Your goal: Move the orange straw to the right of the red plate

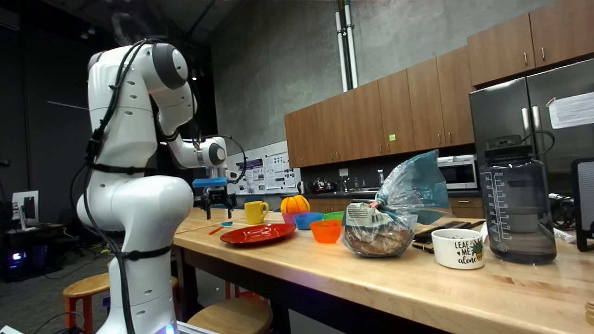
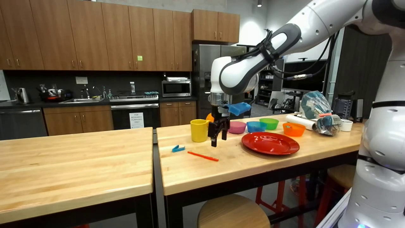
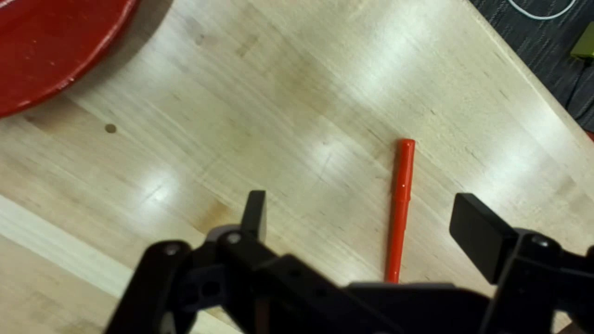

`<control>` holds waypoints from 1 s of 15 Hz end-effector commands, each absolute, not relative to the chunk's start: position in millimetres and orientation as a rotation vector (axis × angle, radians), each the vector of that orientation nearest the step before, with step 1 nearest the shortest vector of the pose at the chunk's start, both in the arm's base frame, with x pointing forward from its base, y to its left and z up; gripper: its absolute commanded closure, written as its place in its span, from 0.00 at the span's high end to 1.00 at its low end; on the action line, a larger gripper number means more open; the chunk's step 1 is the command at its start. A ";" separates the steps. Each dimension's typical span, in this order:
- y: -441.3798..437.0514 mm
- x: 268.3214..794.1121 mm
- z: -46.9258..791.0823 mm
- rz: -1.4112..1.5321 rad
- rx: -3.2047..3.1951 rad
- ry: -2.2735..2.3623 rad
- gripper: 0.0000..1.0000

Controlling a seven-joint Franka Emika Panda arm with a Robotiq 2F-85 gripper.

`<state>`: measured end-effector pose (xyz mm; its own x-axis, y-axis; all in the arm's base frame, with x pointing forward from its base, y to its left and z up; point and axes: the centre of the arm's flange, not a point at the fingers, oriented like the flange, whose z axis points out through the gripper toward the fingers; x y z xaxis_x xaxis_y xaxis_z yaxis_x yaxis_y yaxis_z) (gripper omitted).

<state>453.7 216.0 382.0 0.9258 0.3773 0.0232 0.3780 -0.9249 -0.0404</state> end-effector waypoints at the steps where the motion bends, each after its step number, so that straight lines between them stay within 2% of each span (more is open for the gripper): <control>1: 232.2 468.8 367.6 -0.012 -3.022 -0.666 1.00; 10: 257.5 471.5 342.7 0.061 -2.998 -0.743 1.00; 13: 265.0 469.2 337.1 0.076 -2.999 -0.769 0.92; 15: 269.6 468.1 334.0 0.085 -2.997 -0.780 0.67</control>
